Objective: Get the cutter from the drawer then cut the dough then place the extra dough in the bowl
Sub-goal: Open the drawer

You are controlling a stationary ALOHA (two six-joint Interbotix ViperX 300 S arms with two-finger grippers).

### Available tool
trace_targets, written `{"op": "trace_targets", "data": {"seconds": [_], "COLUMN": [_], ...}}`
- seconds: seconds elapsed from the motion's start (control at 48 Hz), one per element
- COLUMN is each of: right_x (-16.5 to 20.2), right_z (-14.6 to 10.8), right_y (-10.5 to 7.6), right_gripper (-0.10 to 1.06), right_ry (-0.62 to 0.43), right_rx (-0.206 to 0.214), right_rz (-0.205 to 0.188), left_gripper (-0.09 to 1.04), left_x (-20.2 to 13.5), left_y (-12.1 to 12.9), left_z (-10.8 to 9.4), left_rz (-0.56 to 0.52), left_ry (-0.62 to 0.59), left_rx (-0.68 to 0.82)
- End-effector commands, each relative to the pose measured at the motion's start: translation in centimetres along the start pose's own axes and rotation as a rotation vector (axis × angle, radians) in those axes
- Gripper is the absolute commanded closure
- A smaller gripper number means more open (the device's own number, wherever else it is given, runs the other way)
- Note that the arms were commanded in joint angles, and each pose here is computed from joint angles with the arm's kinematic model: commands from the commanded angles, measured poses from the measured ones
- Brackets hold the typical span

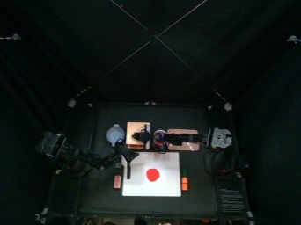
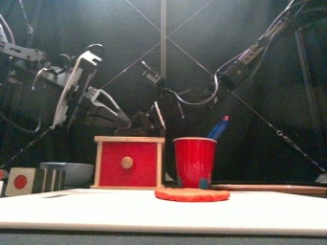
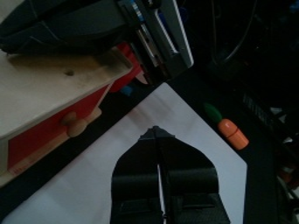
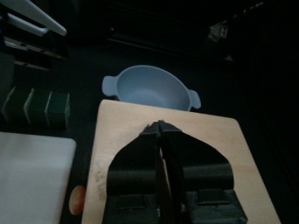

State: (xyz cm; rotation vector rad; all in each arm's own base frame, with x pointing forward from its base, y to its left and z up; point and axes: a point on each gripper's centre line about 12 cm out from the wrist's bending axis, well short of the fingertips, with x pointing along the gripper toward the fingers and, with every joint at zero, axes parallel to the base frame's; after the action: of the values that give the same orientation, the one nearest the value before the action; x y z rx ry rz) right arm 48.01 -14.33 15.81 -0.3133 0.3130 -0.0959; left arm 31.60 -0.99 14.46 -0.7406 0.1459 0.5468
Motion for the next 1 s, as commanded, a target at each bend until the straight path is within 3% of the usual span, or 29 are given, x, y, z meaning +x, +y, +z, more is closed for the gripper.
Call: {"op": "trace_targets", "data": {"seconds": [0.021, 0.125, 0.375, 0.5, 0.729, 0.917, 1.0], "right_x": [-0.2, -0.2, -0.1, -0.1, -0.1, -0.1, -0.1], "right_z": [1.5, 1.6, 1.4, 1.3, 1.3, 1.3, 1.4], "right_y": [-1.0, -1.0, -0.7, -0.7, -0.7, -0.4, -0.4], "right_gripper": [0.94, 0.94, 0.94, 0.94, 0.94, 0.94, 0.94], "right_ry": [-0.025, -0.02, 0.001, 0.006, 0.013, 0.014, 0.013], "right_rx": [-0.006, -0.009, -0.014, -0.015, -0.014, -0.016, -0.018], "right_rz": [-0.022, -0.023, -0.016, -0.016, -0.015, -0.009, -0.009], "left_gripper": [0.88, 0.79, 0.41, 0.32, 0.23, 0.08, 0.08], "left_x": [0.6, 0.9, 1.0, 1.2, 1.5, 1.4, 1.6], "left_y": [-0.8, -0.8, -0.1, 0.4, 0.7, 0.8, 1.2], "left_z": [0.5, 0.3, -0.1, -0.5, -0.9, -0.9, -0.8], "left_rz": [0.016, 0.027, 0.053, 0.066, 0.08, 0.081, 0.1], "left_ry": [-0.04, -0.045, -0.048, -0.049, -0.047, -0.042, -0.041], "left_rx": [-0.101, -0.196, -0.484, -0.569, -0.581, -0.578, -0.586]}}
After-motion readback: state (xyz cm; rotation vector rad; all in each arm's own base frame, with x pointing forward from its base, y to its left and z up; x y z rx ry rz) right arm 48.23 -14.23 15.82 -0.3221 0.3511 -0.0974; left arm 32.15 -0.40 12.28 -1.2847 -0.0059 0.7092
